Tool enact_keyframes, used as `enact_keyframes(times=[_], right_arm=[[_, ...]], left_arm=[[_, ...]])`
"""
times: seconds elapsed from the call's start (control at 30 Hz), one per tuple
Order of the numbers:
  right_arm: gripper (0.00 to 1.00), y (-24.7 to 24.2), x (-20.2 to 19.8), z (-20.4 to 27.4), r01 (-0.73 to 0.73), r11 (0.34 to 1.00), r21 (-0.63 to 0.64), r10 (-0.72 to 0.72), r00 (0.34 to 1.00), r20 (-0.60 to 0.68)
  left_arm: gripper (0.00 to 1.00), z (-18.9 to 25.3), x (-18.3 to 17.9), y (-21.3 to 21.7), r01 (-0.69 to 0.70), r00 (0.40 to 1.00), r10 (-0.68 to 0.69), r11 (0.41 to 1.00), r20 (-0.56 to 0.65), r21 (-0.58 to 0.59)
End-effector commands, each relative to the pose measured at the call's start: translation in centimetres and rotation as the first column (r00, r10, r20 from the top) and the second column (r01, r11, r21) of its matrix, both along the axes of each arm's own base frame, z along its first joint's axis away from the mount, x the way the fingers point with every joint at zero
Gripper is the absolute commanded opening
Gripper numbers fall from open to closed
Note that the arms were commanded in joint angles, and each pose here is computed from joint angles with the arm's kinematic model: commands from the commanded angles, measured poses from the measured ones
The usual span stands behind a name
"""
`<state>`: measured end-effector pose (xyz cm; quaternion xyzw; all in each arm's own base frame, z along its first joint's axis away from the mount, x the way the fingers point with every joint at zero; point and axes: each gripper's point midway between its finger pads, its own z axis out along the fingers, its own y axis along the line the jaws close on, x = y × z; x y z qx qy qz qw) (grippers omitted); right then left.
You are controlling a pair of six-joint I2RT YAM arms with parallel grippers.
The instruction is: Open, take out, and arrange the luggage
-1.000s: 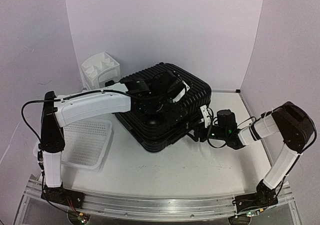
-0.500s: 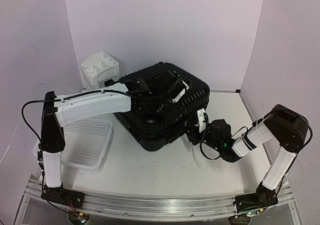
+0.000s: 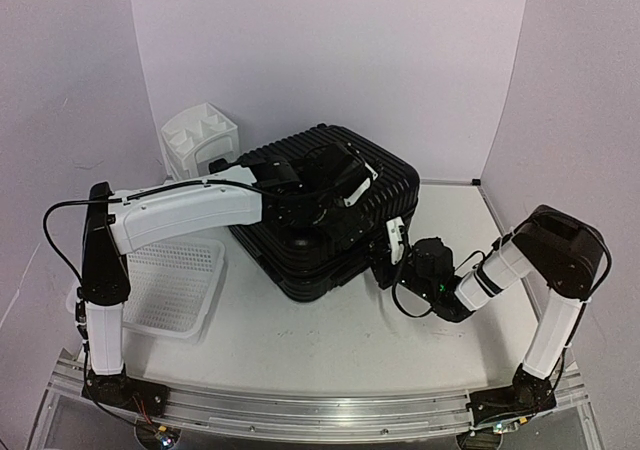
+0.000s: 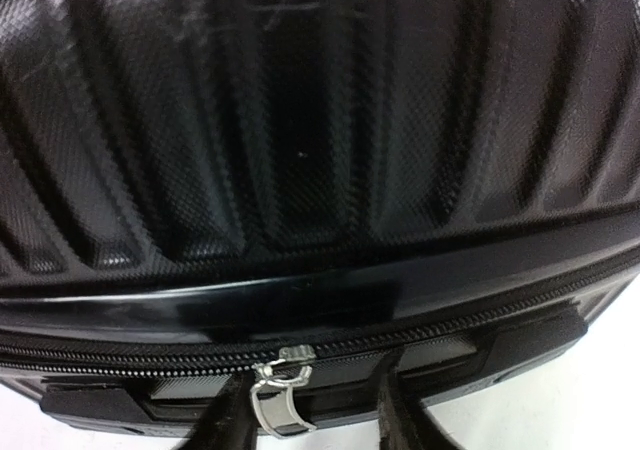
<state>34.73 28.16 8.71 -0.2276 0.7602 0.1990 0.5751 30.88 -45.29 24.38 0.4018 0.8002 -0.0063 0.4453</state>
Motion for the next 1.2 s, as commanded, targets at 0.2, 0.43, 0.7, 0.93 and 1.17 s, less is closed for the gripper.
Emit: enact_keyframes(times=[0.2,0.43,0.7,0.93,1.17], right_arm=[[0.0,-0.5,1.4,4.5,0.063,0.997,0.033,-0.067,0.989,0.134],[0.0,-1.7,0.2,4.5,0.08,0.997,-0.013,-0.08,0.996,0.037],[0.0,-8.8,4.1,3.6,0.276,0.961,-0.023,-0.277,0.957,-0.091],[0.0,-14.9,8.2,3.9,0.341,0.93,-0.139,-0.357,0.927,-0.115],[0.0,-21.8,17.0,3.7,0.365,0.93,0.035,-0.347,0.907,-0.238]], left_arm=[[0.99,1.4,1.1,1.7,-0.016,0.999,0.014,0.998,0.034,0.054],[0.99,-1.5,1.5,2.9,0.017,0.999,-0.023,0.975,0.027,0.224],[0.81,-3.9,1.6,6.3,-0.066,0.998,0.065,0.951,0.013,0.302],[0.69,-5.3,1.3,8.0,-0.105,0.993,0.116,0.937,-0.014,0.333],[0.64,-4.8,0.5,7.7,-0.084,0.994,0.102,0.952,-0.048,0.296]])
